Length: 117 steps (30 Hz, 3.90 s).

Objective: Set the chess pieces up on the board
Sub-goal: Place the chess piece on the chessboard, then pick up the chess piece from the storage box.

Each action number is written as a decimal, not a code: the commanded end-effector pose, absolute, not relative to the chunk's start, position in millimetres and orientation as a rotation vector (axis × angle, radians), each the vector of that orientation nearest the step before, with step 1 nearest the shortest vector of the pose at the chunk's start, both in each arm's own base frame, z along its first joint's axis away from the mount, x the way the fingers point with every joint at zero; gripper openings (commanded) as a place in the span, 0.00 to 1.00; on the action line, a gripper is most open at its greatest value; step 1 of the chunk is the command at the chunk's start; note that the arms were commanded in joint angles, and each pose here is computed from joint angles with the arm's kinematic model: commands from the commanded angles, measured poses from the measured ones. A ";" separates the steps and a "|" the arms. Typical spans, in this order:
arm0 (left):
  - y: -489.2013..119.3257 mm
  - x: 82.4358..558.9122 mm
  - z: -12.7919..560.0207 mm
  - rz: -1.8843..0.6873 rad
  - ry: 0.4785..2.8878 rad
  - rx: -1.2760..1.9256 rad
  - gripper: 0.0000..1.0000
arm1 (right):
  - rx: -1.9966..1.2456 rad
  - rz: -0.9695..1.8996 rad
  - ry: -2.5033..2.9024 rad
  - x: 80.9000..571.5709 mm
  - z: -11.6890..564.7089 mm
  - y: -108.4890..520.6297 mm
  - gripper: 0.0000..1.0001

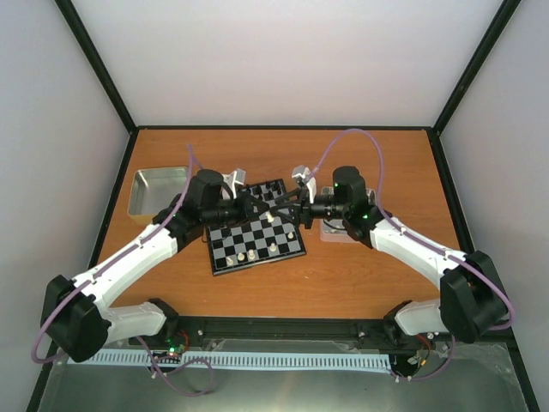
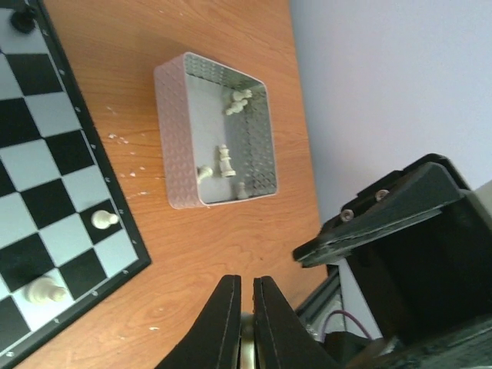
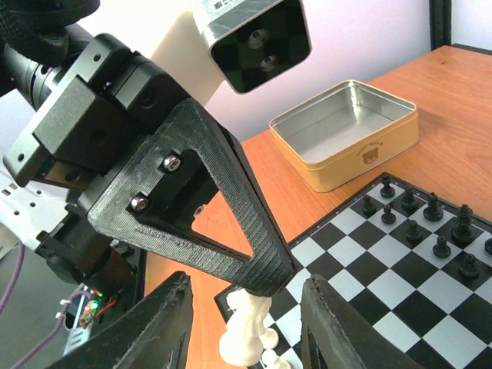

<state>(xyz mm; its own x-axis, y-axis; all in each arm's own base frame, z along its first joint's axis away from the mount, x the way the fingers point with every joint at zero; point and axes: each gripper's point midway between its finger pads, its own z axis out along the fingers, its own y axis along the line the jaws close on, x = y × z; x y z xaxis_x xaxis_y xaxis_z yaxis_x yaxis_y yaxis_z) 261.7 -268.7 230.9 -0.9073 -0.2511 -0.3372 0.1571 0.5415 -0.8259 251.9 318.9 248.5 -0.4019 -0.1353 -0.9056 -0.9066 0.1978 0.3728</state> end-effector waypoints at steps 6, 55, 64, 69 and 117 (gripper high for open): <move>-259.6 273.8 208.2 -1.081 2.304 0.111 0.01 | -0.797 1.235 1.782 266.5 246.4 306.4 0.41; -336.5 242.9 76.3 -0.366 2.147 0.564 0.01 | -0.015 0.950 1.964 300.6 185.6 177.1 0.39; -333.2 252.2 74.1 -0.302 2.147 0.525 0.01 | -0.022 0.961 1.967 300.4 185.1 179.0 0.39; -334.4 254.6 75.5 -0.299 2.144 0.520 0.01 | -0.025 0.968 1.968 300.0 185.1 180.1 0.39; -217.2 283.5 241.1 -0.602 2.008 0.128 0.63 | 0.070 0.463 2.523 359.3 98.2 139.9 0.47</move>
<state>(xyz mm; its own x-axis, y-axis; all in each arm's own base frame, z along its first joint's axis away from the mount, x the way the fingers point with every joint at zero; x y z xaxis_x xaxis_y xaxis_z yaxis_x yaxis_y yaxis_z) 291.8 -235.8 241.4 -0.4667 -0.1172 -0.8766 0.3448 0.8886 -0.3024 351.4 128.6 106.5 -0.7958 0.2313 -0.5596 0.0207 0.9340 0.3566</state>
